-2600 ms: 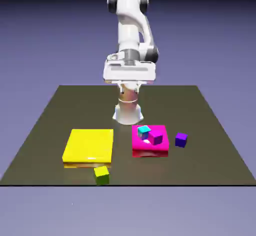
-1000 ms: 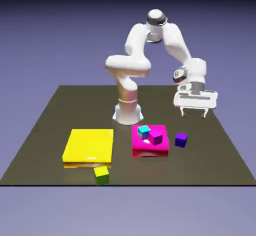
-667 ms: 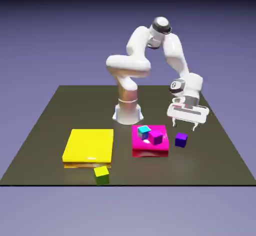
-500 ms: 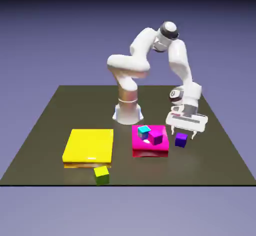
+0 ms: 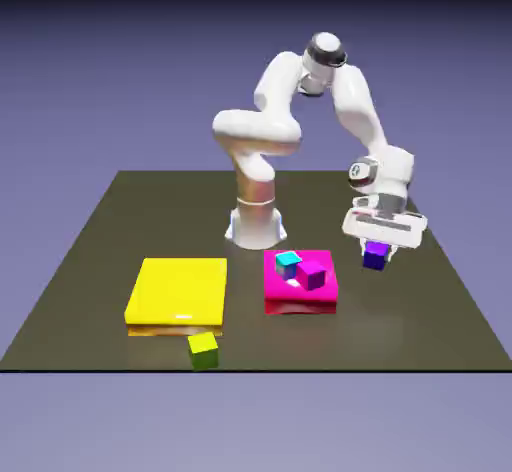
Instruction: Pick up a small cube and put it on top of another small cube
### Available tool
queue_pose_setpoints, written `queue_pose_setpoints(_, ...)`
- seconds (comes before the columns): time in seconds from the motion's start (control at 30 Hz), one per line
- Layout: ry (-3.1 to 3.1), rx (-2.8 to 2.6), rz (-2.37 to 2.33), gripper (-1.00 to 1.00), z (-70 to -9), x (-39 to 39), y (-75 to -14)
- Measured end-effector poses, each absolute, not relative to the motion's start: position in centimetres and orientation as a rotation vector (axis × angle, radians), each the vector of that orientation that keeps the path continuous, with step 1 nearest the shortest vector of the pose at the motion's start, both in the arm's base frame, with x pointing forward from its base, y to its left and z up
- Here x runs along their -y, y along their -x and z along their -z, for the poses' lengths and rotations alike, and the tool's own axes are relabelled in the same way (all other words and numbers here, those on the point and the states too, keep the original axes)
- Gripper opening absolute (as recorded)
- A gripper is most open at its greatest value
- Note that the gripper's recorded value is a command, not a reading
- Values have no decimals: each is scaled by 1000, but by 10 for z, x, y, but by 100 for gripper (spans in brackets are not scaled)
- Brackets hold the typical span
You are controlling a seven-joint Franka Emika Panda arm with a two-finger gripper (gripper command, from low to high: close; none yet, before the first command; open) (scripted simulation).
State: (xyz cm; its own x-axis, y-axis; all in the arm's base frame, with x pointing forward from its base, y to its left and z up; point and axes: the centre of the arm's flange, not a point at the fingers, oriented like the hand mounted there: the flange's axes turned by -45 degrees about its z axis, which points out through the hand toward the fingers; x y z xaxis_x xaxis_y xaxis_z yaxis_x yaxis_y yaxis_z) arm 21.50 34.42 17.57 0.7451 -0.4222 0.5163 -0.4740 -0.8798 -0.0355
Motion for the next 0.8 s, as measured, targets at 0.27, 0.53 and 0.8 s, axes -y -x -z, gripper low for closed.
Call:
queue_pose_setpoints(0.27,-2868,958,-762,-100,-219,-343,-324)
queue_pose_setpoints(0.53,-2861,1164,-808,-100,-277,-299,-440)
queue_pose_setpoints(0.8,-2470,1415,-756,-100,-228,-149,-484)
